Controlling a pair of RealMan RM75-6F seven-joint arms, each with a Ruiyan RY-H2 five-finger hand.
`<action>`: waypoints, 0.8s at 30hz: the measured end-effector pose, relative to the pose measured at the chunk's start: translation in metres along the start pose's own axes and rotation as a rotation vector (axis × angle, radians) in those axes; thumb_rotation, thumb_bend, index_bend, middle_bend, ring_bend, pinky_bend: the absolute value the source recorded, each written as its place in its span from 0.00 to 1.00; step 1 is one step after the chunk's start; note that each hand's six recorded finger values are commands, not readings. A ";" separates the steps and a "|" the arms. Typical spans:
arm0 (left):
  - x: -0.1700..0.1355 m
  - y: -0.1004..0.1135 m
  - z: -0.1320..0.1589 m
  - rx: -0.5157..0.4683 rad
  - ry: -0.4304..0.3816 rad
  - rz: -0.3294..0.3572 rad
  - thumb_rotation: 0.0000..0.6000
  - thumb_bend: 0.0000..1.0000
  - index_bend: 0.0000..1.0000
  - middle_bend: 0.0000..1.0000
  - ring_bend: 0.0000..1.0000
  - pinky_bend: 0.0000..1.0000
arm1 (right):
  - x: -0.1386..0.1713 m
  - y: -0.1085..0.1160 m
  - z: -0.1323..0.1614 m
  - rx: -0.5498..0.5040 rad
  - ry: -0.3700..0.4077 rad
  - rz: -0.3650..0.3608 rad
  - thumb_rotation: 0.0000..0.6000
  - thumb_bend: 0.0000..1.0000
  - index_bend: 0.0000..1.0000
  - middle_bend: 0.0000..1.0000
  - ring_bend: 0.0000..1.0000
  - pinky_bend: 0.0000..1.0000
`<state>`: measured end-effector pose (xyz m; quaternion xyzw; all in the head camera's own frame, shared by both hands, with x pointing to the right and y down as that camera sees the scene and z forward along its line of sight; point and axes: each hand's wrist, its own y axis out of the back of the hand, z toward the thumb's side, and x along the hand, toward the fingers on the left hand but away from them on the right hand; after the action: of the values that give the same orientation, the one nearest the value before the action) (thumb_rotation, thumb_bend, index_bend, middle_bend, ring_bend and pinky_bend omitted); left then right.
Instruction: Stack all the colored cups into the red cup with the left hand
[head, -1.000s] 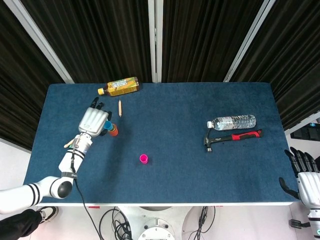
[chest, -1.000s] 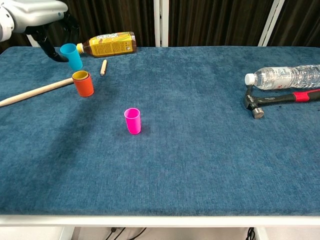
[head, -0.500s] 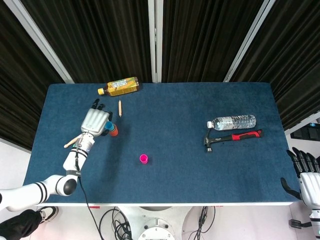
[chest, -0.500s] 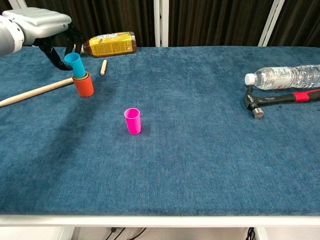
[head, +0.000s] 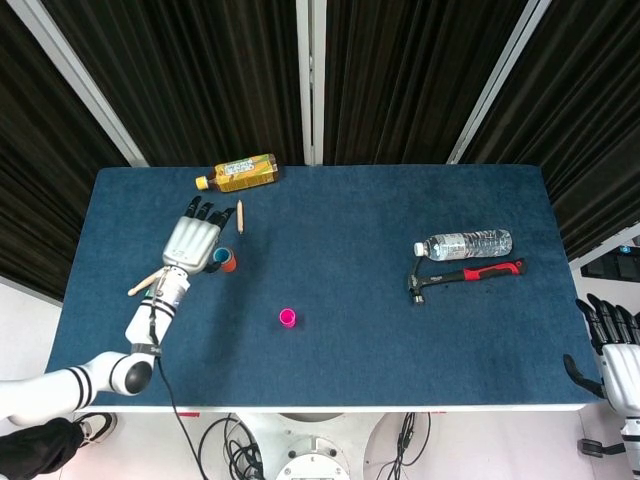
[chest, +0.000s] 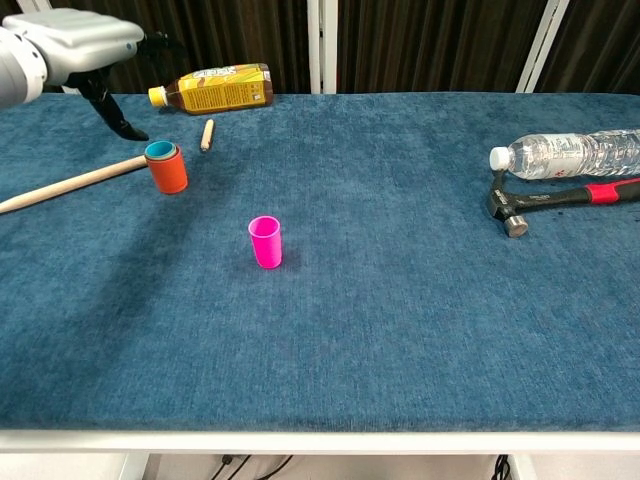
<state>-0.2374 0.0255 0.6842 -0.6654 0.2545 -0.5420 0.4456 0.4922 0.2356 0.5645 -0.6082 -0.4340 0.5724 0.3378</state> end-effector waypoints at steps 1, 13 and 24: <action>-0.003 0.003 0.004 -0.006 -0.014 0.008 1.00 0.13 0.10 0.22 0.07 0.00 | -0.001 0.000 0.001 0.000 0.002 -0.001 1.00 0.31 0.00 0.00 0.00 0.00; -0.068 0.006 0.086 -0.017 -0.358 -0.001 1.00 0.10 0.18 0.27 0.07 0.00 | 0.003 0.002 0.006 0.001 0.017 -0.006 1.00 0.31 0.00 0.00 0.00 0.00; -0.069 -0.036 0.140 0.029 -0.496 -0.016 1.00 0.10 0.28 0.31 0.07 0.00 | 0.006 0.004 0.001 -0.006 0.006 -0.017 1.00 0.31 0.00 0.00 0.00 0.00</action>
<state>-0.1299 0.1438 0.6791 -0.7738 0.1241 -0.3691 0.4996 0.4914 0.2391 0.5586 -0.6074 -0.4397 0.5663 0.3420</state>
